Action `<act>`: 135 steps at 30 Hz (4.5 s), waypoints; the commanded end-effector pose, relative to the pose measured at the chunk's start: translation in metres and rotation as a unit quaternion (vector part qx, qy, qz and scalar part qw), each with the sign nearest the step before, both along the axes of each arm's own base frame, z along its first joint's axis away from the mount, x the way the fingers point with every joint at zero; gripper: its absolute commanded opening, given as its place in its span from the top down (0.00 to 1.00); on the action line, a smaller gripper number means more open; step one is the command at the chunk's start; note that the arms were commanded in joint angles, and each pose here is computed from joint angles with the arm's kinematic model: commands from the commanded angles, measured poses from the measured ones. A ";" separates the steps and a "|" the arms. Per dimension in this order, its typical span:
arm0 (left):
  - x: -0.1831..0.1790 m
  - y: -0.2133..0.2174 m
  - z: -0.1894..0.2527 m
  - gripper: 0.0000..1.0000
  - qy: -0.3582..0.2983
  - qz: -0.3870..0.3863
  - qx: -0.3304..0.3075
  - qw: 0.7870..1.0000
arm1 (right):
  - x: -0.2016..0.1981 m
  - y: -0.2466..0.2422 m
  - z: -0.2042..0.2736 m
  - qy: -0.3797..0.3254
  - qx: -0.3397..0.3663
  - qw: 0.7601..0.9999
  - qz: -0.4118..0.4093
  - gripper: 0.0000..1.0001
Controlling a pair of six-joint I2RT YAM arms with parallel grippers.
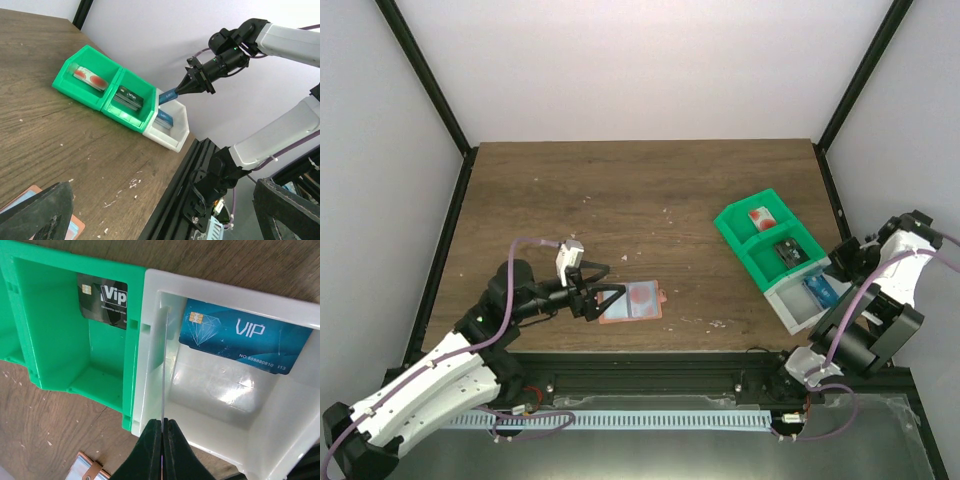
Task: Take the credit cards out of the card holder
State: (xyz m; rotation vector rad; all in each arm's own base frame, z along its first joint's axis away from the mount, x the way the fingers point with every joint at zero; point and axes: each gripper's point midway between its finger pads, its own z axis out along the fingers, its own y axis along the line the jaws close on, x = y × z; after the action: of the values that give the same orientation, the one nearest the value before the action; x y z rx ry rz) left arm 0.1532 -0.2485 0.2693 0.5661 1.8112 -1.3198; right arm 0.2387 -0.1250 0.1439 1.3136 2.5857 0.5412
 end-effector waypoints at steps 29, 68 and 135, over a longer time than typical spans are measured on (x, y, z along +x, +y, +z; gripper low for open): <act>0.003 -0.005 -0.014 0.00 0.012 -0.003 0.017 1.000 | 0.001 -0.045 -0.033 0.067 -0.059 0.996 -0.016 0.88; -0.002 -0.005 -0.014 0.00 0.014 -0.014 0.009 1.000 | 0.021 0.003 -0.016 0.019 -0.031 0.981 -0.189 0.99; -0.005 -0.006 -0.023 0.00 0.026 -0.021 0.013 0.999 | 0.004 -0.019 -0.049 0.056 -0.110 0.976 -0.182 0.99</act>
State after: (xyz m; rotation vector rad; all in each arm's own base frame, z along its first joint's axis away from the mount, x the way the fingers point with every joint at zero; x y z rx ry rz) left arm 0.1507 -0.2528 0.2473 0.5821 1.8777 -1.3363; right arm 0.2449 -0.1321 0.0904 1.7478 2.3008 0.2262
